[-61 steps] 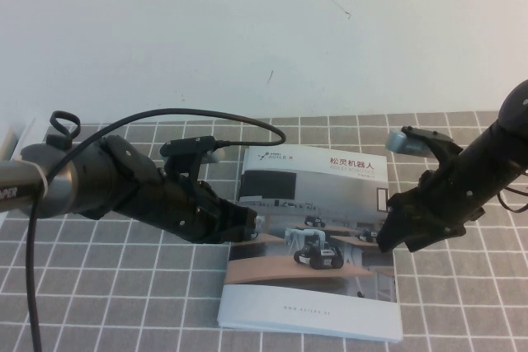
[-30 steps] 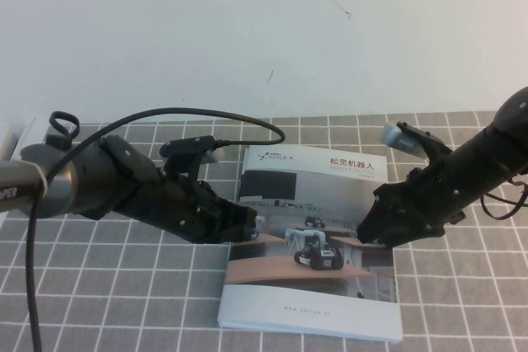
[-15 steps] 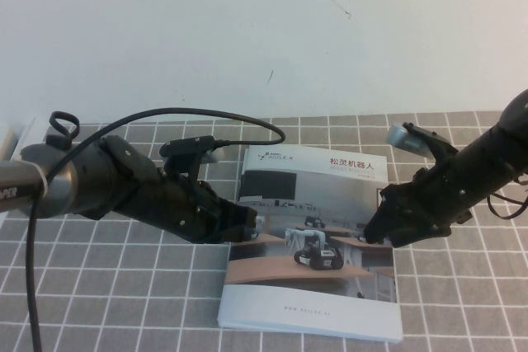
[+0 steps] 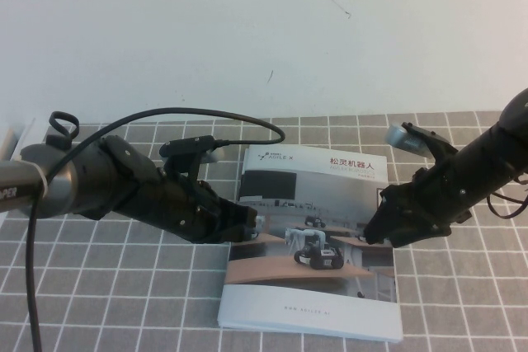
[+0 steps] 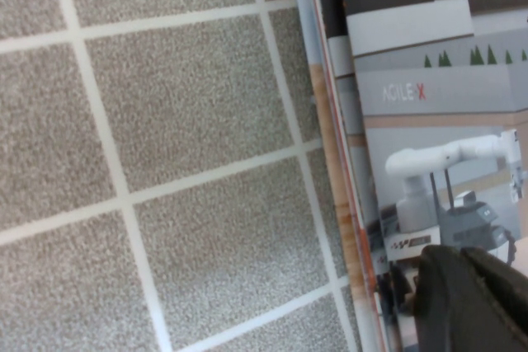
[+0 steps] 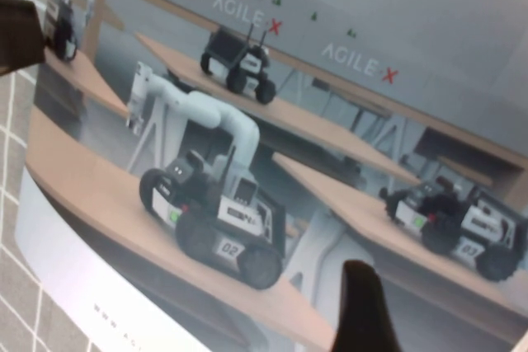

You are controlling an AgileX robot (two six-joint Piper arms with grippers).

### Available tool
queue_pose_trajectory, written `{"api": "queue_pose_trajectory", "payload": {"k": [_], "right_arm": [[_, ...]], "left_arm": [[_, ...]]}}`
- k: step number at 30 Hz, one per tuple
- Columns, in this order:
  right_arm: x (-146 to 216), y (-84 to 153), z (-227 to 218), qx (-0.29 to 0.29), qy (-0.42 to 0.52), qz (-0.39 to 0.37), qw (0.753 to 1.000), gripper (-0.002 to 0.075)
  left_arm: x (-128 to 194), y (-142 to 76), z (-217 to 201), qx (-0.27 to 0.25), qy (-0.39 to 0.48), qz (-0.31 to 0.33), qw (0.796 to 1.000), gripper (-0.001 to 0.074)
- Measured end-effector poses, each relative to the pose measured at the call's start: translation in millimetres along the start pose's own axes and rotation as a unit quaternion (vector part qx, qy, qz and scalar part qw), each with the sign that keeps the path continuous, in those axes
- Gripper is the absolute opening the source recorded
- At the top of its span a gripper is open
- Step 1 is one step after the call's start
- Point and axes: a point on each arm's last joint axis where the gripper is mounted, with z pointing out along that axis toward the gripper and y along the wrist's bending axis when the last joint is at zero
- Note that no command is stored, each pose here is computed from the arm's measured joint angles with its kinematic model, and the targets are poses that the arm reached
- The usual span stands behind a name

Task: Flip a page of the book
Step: Open the closed book

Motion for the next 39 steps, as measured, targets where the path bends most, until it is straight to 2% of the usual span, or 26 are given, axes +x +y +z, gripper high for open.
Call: {"api": "queue_pose_trajectory", "payload": {"k": [5,15,30,34,39], "right_arm": [[0,4,3,-0.005,0.003,-0.003,1.0,0.0421],[-11,22,10,-0.101,-0.056,0.012,0.993,0.042],[-12,32,7,-0.157,-0.061,0.003,0.986,0.0419],[-11,26,-5,-0.17,-0.063,0.001,0.983,0.0419],[-13,11,-42,-0.151,-0.101,0.003,0.983,0.0419]], "left_arm": [[0,0,0,0.001,-0.001,-0.001,1.0,-0.0004],[-1,-1,0,0.007,-0.003,-0.006,1.0,-0.0004],[-2,-3,-2,0.011,-0.007,0.005,1.0,-0.0004],[-5,-8,-12,0.013,-0.021,0.014,1.0,-0.0004],[-8,-10,-17,0.012,-0.035,0.01,0.999,-0.0004]]}}
